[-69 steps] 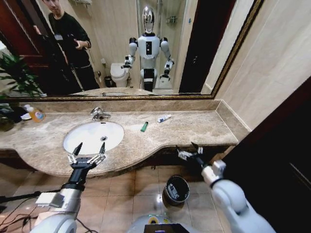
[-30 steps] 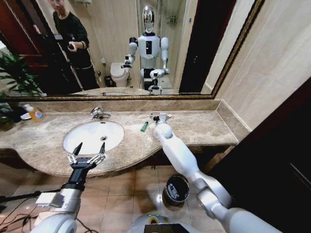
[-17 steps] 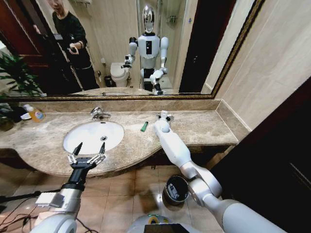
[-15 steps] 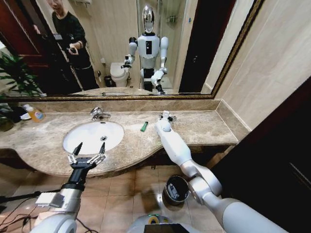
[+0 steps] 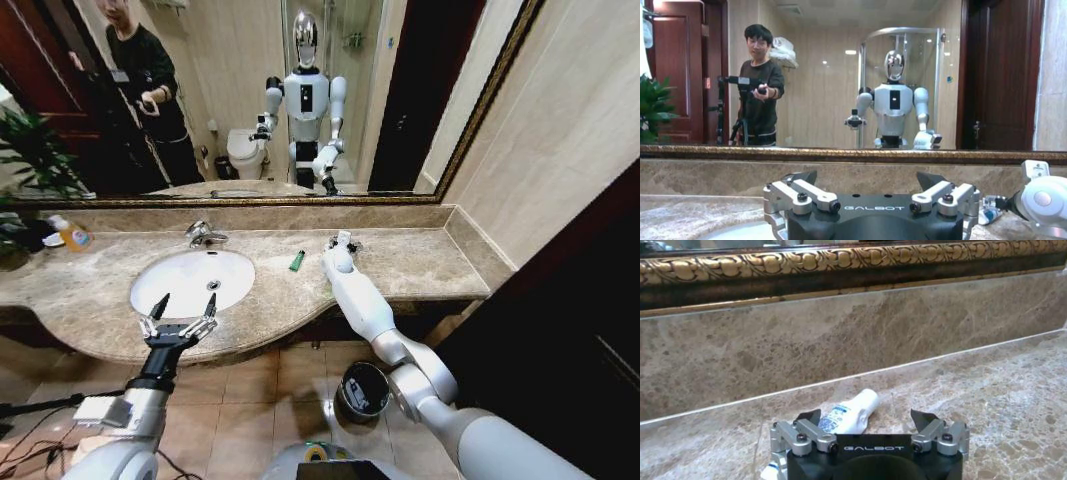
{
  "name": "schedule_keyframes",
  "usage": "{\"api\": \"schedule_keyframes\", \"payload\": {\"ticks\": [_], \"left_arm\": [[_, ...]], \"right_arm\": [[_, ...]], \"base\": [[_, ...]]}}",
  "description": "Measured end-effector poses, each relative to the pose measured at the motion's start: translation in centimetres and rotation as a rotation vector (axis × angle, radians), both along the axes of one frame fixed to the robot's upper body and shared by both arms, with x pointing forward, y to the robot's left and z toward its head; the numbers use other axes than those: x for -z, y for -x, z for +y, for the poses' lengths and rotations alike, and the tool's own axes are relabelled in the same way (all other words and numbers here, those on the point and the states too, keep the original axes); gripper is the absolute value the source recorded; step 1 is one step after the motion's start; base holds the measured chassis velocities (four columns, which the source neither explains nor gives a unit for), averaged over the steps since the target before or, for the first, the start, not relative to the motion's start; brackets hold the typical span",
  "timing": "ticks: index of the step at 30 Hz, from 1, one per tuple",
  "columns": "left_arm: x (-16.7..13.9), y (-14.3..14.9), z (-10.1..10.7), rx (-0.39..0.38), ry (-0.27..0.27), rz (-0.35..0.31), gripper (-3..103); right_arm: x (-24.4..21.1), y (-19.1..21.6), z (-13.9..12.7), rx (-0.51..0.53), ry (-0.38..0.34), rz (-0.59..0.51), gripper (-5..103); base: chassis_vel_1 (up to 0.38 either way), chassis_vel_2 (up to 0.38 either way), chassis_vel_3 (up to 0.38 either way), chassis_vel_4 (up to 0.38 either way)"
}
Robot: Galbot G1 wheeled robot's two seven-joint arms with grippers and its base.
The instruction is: Pick up the trash from the sink and place it in the trash bin.
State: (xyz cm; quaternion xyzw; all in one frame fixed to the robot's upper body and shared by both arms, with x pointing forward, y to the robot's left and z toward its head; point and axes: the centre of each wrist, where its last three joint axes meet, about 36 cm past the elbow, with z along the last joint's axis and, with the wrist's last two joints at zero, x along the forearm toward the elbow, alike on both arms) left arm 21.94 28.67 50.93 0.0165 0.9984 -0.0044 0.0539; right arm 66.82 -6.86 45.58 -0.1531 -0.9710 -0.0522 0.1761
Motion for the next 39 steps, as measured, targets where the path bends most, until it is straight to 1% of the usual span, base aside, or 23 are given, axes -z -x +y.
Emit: {"api": "schedule_keyframes", "payload": {"ticks": [2,11,17,24,30,39], "left_arm": [[0.0,0.0,0.0,0.000,0.000,0.000,100],[0.0,0.0,0.0,0.000,0.000,0.000,100],[0.0,0.0,0.0,0.000,0.000,0.000,100],[0.0,0.0,0.0,0.000,0.000,0.000,100],[0.0,0.0,0.0,0.000,0.000,0.000,100],[0.0,0.0,0.0,0.000,0.000,0.000,100]], "right_arm": [[0.0,0.1,0.2,-0.006,0.001,-0.003,91],[-0.6,2.2,3.0,-0.099,0.027,-0.044,91],[0.1,3.2,4.0,-0.124,0.049,-0.036,91],[1.1,3.5,4.0,-0.118,0.076,-0.024,91],[1.2,3.8,4.4,-0.126,0.081,-0.028,91],[2.5,4.7,4.7,-0.130,0.090,-0.011,91]], "base": [[0.000,0.000,0.000,0.000],[0.000,0.000,0.000,0.000],[0.000,0.000,0.000,0.000],[0.000,0.000,0.000,0.000],[0.000,0.000,0.000,0.000],[0.000,0.000,0.000,0.000]]}}
